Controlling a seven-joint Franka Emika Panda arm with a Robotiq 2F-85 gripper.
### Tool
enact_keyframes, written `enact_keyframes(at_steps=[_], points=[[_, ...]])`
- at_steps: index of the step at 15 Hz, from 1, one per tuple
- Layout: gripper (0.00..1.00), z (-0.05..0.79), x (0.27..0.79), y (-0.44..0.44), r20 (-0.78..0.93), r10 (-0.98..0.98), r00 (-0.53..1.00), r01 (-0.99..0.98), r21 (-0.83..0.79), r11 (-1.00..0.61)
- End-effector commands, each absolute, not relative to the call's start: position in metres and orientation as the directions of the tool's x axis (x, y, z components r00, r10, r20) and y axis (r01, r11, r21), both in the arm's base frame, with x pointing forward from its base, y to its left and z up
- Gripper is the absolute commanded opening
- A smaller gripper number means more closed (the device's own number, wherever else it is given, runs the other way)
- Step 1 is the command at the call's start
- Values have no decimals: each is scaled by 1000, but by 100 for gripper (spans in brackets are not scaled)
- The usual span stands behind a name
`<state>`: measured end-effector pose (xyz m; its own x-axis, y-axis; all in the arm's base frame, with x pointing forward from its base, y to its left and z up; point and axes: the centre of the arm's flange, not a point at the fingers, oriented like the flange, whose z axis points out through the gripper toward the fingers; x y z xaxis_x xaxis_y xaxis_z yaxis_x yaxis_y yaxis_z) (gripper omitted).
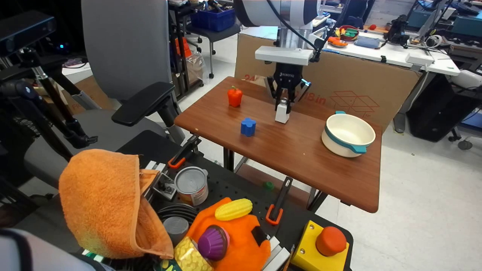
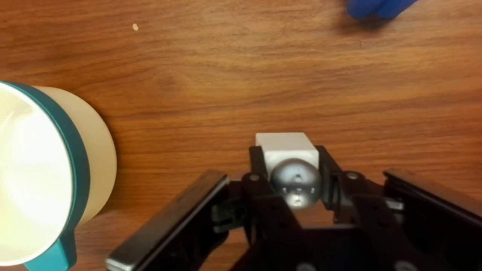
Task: Put the salt cellar in the bowl
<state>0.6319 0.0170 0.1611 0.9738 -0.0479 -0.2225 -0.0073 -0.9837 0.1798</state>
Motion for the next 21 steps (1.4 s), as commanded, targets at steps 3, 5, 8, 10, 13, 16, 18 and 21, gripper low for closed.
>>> enact_keyframes(at_steps=[3, 5, 8, 10, 13, 16, 18, 21], points=[[10, 195, 633, 18, -237, -63, 969, -14, 203, -979], [10, 228, 623, 17, -171, -61, 983, -26, 198, -980], [10, 273, 611, -4, -77, -113, 991, -95, 206, -974], [10, 297, 601, -29, -50, -166, 985, -153, 198, -968], [10, 319, 583, -69, -43, -251, 967, -237, 203, -950], [10, 329, 567, -108, -26, -331, 943, -319, 199, -927], [10, 327, 564, -131, -27, -375, 927, -364, 186, -913], [10, 317, 572, -159, 1, -389, 921, -384, 170, -908]])
